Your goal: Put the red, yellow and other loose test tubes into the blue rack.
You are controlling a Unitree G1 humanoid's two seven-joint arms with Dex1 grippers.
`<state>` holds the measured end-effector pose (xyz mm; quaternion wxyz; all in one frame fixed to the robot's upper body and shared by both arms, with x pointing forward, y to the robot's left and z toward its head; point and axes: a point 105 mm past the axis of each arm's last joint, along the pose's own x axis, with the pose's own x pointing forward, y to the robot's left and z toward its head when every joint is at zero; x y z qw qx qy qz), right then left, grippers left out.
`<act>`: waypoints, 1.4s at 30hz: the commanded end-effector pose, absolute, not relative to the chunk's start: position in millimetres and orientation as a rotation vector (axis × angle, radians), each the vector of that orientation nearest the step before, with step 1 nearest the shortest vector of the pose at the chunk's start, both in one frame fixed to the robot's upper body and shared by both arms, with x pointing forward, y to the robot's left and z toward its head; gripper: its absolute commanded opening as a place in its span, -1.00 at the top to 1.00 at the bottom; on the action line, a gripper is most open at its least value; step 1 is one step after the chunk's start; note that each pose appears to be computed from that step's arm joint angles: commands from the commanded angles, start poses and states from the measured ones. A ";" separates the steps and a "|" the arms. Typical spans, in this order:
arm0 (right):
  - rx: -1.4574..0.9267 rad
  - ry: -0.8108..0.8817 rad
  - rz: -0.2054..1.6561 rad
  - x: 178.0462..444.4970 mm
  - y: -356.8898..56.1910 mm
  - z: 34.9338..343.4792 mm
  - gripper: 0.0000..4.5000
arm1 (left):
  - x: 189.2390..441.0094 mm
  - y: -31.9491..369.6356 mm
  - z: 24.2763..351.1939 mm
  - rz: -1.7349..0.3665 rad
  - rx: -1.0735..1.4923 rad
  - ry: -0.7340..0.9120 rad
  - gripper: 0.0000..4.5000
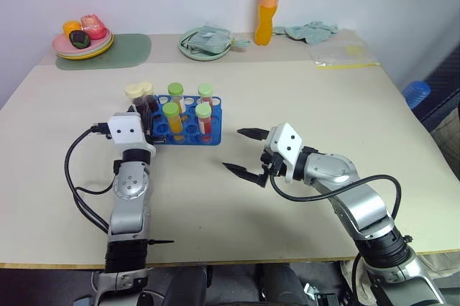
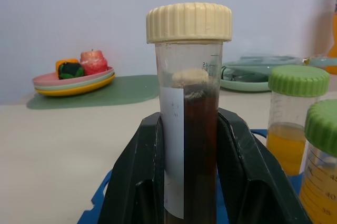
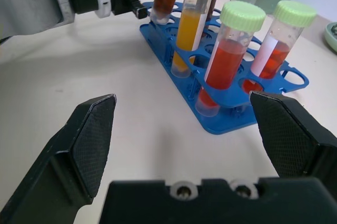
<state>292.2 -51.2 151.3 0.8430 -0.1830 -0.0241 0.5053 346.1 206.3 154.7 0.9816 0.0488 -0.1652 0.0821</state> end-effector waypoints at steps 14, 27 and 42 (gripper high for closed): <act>-0.383 -0.106 1.079 288.5 -48.2 163.0 -1.00 | 361.3 200.3 149.5 0.149 0.086 -0.348 0.66; -0.374 -0.140 1.064 290.2 -55.4 176.1 -1.00 | 343.5 216.9 164.4 0.144 -0.010 -0.394 -0.64; -0.319 0.041 0.769 293.5 -188.3 198.7 -1.00 | 270.7 281.0 177.2 -0.253 0.227 -0.085 -0.64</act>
